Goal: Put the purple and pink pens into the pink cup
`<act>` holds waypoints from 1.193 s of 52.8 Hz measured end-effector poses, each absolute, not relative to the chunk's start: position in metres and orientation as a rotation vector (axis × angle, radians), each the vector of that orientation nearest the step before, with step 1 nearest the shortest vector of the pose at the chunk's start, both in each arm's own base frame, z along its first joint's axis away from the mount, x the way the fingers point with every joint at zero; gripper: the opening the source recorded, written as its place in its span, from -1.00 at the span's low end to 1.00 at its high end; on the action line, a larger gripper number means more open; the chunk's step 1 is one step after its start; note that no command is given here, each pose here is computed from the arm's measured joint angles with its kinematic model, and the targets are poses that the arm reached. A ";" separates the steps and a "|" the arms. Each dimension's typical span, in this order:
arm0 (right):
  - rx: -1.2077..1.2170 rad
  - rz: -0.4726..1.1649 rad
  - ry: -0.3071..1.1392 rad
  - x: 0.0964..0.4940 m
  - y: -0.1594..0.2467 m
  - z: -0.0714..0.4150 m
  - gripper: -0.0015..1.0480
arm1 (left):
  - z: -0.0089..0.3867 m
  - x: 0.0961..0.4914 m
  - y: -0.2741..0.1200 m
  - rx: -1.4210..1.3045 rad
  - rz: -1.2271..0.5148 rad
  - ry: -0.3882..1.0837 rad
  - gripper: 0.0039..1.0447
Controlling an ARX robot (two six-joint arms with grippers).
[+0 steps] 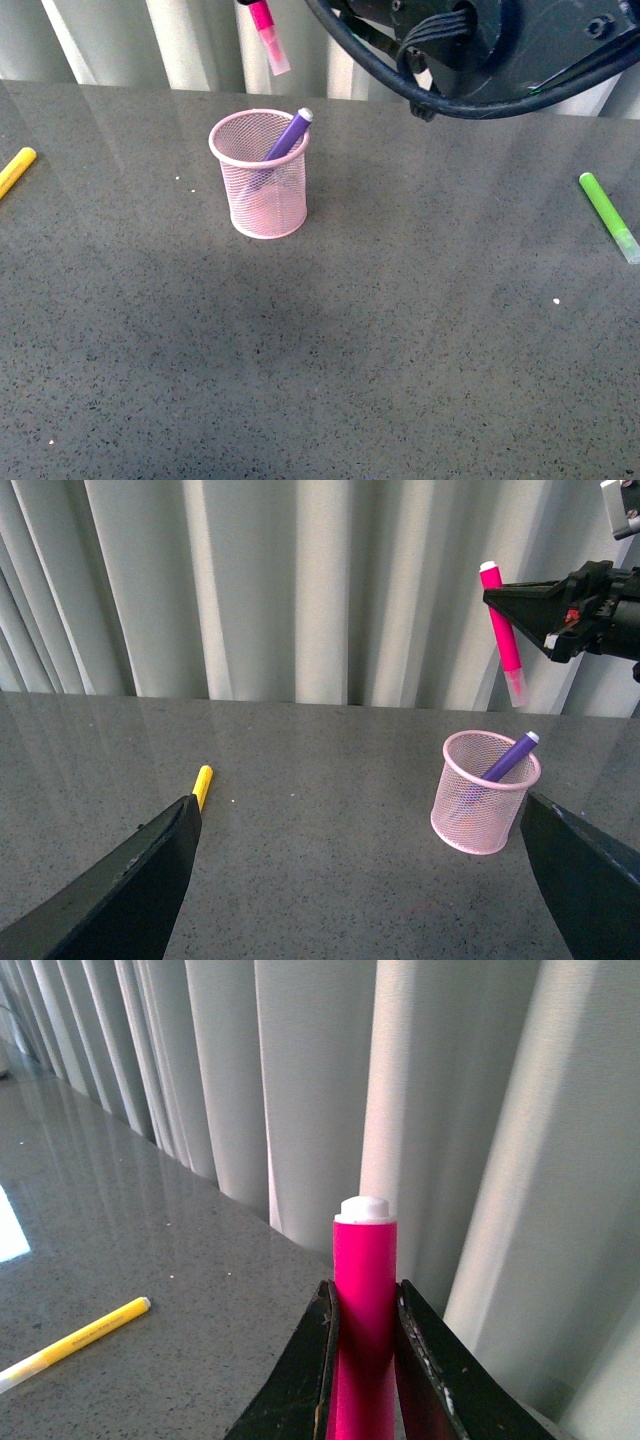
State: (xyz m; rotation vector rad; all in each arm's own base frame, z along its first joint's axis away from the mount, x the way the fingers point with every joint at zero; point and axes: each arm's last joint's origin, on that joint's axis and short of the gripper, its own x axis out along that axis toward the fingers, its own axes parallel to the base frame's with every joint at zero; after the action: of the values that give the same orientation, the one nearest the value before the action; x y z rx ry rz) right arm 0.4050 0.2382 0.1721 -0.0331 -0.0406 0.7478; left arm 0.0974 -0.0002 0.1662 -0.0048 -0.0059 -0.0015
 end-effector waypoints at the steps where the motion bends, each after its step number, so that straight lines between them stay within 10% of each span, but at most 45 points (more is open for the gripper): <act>1: -0.032 0.752 -0.041 0.405 0.240 0.172 -0.78 | 0.166 0.097 0.000 -0.005 -0.002 -0.006 0.88; 46: 0.001 0.766 0.022 0.402 0.259 0.139 -0.78 | 0.166 0.097 0.000 -0.005 -0.002 -0.006 0.88; 63: 0.019 0.749 0.062 0.400 0.252 0.136 0.59 | 0.166 0.097 0.000 -0.005 -0.002 -0.006 0.88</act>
State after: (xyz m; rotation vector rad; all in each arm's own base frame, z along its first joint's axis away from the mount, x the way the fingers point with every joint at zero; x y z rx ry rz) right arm 0.3996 0.2525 0.1362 0.0186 0.0623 0.7486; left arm 0.0974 -0.0002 0.1662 -0.0048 -0.0059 -0.0015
